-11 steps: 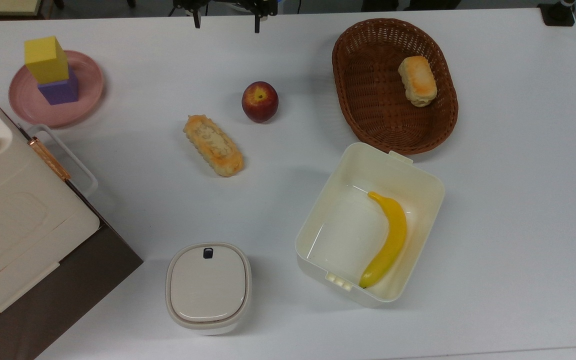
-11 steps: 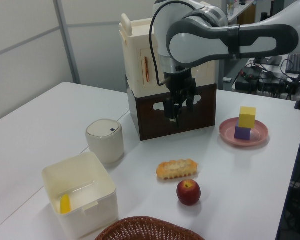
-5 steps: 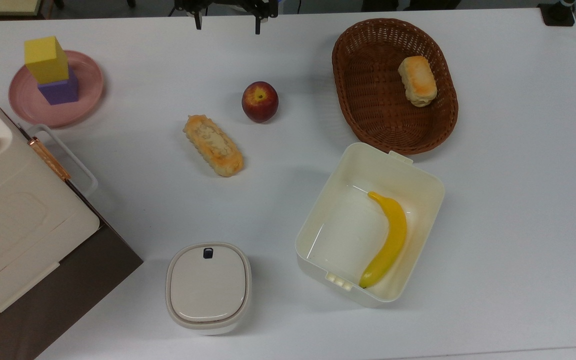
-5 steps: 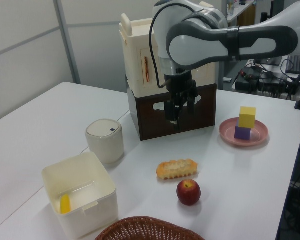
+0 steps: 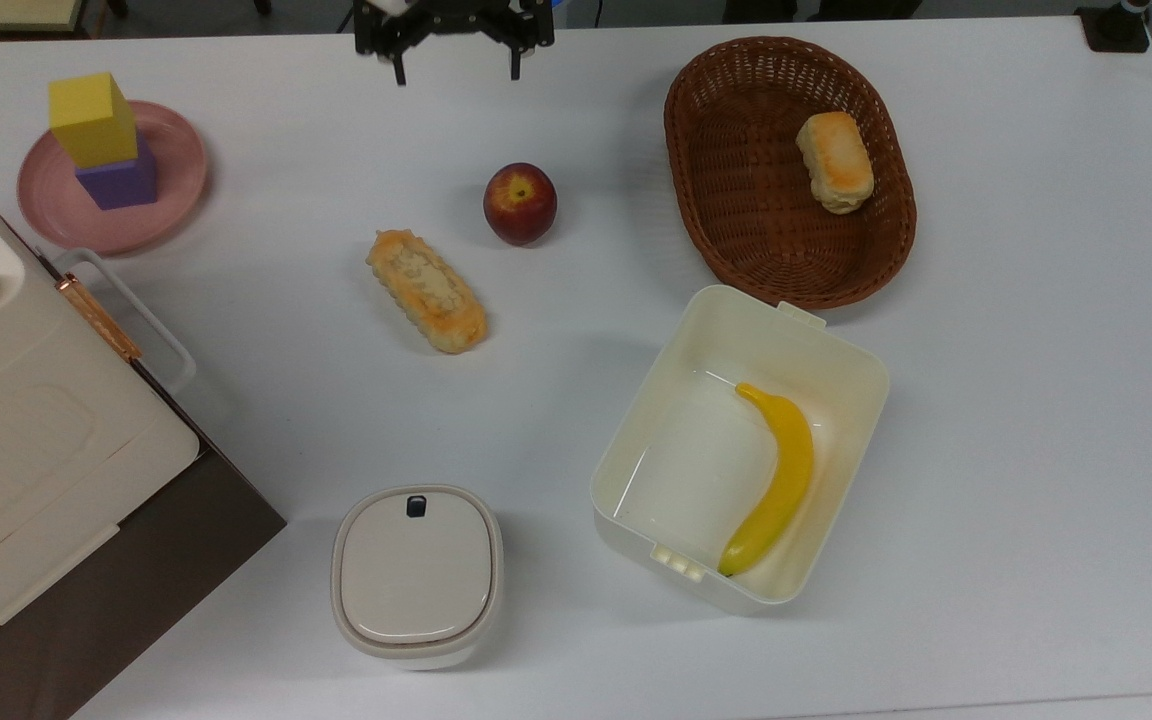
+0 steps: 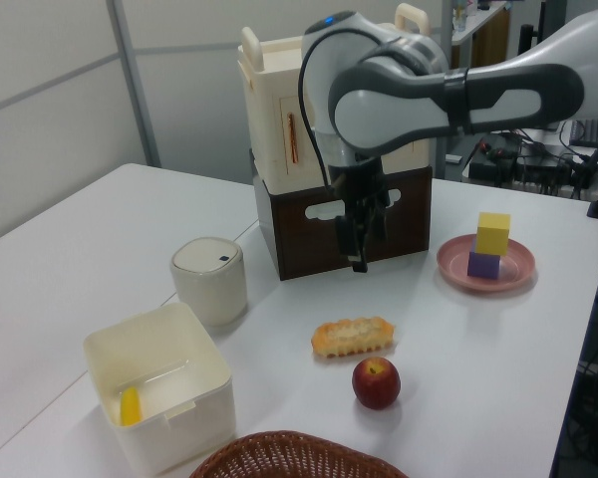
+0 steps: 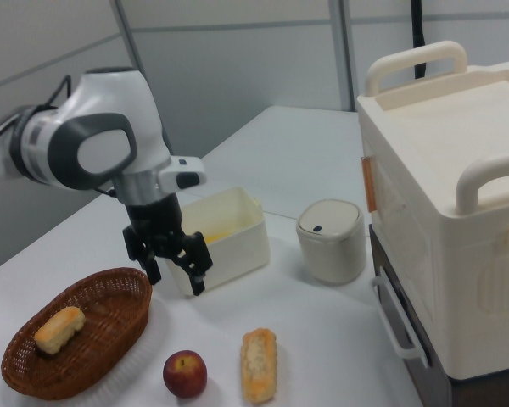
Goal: Put the yellow cube on the table
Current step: 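Swing the open gripper over the yellow cube on the purple cube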
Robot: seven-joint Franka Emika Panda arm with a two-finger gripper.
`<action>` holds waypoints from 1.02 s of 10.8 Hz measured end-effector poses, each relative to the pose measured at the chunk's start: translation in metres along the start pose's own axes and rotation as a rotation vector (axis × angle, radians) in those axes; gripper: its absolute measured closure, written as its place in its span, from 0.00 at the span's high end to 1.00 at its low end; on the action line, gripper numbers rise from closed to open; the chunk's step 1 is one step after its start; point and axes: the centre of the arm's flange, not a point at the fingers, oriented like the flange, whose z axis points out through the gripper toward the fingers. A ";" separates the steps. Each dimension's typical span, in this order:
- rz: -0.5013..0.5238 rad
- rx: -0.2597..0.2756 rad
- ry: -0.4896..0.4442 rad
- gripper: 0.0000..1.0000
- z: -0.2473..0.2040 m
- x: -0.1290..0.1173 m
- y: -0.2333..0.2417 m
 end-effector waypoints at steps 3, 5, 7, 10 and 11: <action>-0.124 -0.012 0.008 1.00 0.040 0.023 0.015; -0.144 -0.051 -0.013 1.00 0.079 0.040 0.025; -0.186 -0.065 -0.037 1.00 0.118 0.050 0.025; -0.191 -0.066 -0.029 1.00 0.135 0.056 0.030; -0.179 -0.066 -0.026 1.00 0.134 0.055 0.037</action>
